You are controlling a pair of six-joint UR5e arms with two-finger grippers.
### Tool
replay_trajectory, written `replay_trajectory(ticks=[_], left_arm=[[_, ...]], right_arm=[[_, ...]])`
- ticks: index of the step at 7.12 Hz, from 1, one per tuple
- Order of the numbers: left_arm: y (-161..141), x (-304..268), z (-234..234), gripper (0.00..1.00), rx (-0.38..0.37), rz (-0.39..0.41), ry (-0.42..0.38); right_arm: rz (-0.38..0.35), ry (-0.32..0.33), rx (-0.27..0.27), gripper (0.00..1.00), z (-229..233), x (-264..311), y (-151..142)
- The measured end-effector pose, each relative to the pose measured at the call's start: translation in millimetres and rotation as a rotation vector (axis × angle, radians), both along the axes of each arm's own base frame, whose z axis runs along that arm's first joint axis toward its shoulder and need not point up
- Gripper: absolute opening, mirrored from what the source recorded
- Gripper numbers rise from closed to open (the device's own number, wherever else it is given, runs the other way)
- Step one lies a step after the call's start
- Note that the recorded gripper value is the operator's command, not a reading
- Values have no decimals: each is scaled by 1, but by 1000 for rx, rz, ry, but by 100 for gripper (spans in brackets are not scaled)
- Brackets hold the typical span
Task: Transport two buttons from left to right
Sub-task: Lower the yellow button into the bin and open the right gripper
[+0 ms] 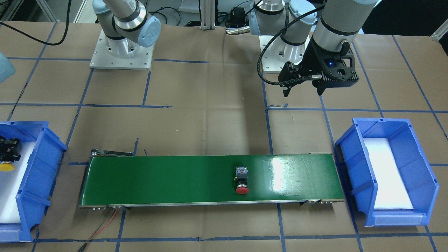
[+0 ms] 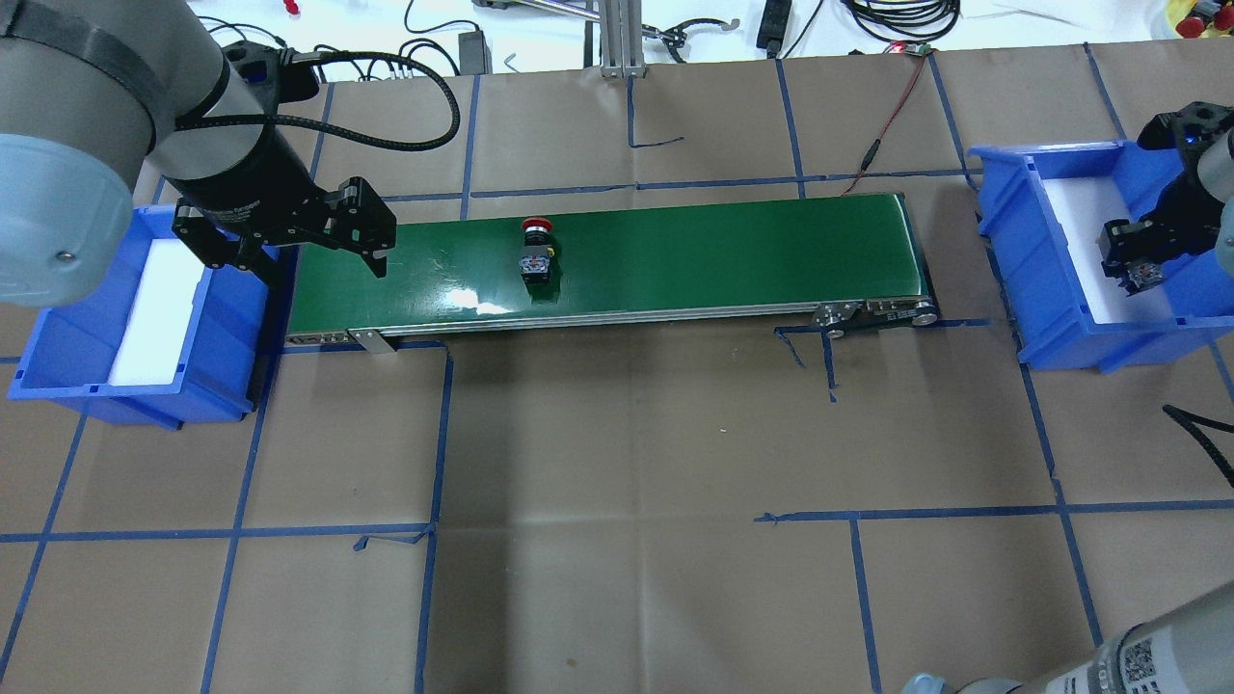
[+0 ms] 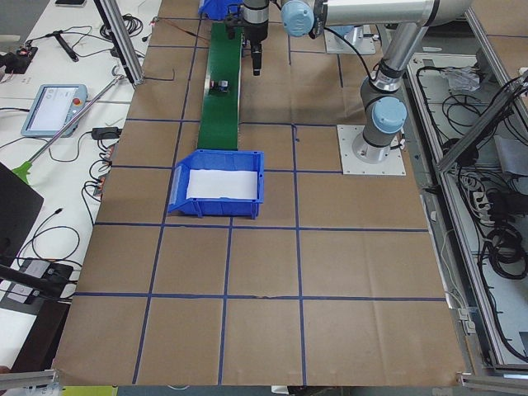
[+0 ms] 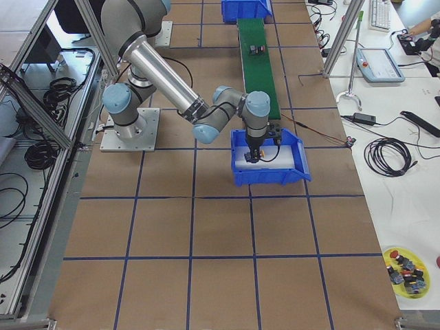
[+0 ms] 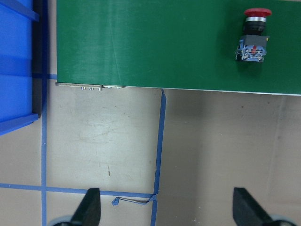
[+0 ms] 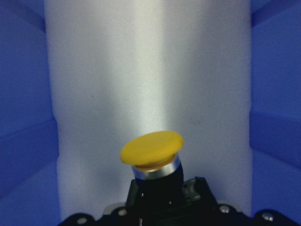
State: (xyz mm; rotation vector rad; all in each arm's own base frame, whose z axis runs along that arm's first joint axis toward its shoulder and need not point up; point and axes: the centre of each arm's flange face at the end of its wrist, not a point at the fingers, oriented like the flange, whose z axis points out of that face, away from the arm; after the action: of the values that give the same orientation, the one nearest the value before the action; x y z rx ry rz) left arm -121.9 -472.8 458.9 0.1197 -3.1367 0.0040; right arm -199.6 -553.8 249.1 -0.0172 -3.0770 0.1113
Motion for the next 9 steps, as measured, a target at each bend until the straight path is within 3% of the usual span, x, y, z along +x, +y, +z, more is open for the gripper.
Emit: replay_trajectory(ticks=[3, 4, 5, 6, 7, 9], left_arm=[[2, 0, -1, 100, 0, -3, 0], [2, 0, -1, 100, 1, -4, 0], [2, -1, -1, 100, 1, -4, 0], [2, -1, -1, 100, 0, -4, 0], [2, -1, -1, 100, 1, -4, 0], [2, 0, -1, 100, 0, -4, 0]], right_arm=[[-39, -13, 10, 8, -14, 0, 0], [-43, -20, 15, 17, -19, 0, -2], [-46, -28, 20, 53, -23, 1, -2], [-46, -32, 23, 83, -26, 1, -3], [-45, -32, 20, 99, -27, 1, -4], [-42, -14, -11, 99, -28, -1, -9]])
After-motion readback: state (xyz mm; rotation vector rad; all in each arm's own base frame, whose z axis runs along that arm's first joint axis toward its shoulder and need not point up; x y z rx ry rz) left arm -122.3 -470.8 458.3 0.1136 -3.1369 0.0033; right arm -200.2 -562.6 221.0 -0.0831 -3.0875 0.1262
